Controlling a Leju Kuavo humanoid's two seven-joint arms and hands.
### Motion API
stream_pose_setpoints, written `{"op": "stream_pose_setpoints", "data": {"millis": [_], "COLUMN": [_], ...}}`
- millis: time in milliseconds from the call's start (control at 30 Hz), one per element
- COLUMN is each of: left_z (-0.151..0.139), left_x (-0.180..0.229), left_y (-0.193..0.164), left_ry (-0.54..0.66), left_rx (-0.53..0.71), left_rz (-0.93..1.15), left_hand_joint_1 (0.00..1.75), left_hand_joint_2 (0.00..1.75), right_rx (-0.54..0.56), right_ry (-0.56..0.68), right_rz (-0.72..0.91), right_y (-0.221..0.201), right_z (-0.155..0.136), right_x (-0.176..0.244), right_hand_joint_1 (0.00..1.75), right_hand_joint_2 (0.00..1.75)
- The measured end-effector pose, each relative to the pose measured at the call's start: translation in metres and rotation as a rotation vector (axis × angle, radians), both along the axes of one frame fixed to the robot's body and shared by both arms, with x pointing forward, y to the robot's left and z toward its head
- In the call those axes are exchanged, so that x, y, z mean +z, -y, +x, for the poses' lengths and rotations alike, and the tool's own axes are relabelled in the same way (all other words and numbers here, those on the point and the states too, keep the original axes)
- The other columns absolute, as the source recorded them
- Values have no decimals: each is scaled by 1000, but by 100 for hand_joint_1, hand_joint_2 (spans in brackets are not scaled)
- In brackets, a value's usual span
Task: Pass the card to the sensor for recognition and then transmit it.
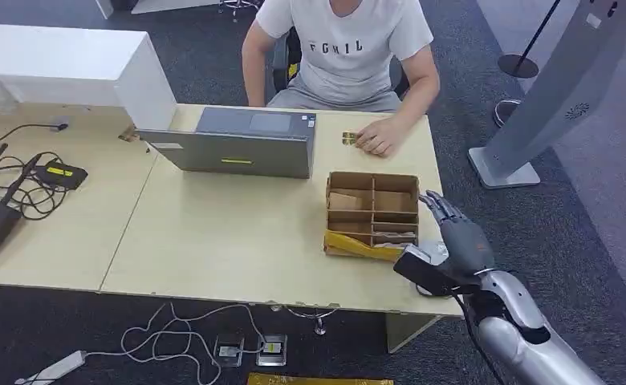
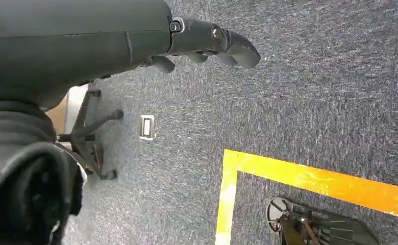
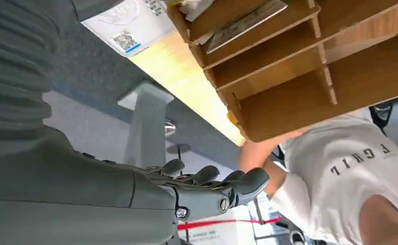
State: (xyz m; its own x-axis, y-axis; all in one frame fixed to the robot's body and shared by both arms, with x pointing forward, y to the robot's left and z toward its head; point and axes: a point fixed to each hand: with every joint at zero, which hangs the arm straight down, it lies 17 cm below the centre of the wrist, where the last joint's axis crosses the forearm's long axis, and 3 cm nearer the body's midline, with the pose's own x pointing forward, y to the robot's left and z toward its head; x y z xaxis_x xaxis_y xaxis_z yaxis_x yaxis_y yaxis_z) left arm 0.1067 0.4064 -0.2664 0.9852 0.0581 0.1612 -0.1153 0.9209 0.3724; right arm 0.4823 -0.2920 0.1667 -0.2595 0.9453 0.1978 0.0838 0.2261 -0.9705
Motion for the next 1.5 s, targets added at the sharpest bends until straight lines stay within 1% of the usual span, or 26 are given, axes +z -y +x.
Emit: {"op": "stream_pose_setpoints", "data": {"millis": [200,533,1133,1500], "left_z": [0,1,0,1], "left_x": [0,0,0,0], "left_y": [0,1,1,2], "left_ry": [0,0,0,4], "left_rx": [-4,-11,-10,-18], "left_rz": [0,-7,-8,-9], "left_hand_joint_1": [0,0,0,0], "left_hand_joint_2": [0,0,0,0], "right_rx": [17,9,7,18], "right_ry": [4,-20,-29,-13], "right_rz": [-38,-48,-39,-78], "right_y": [-11,-16,-20,-28], "right_z": [4,4,5,12], "right_x": [-7,-20,-23,-23], "right_hand_joint_1": [0,0,0,0], "right_hand_joint_2": [175,175,175,175]}}
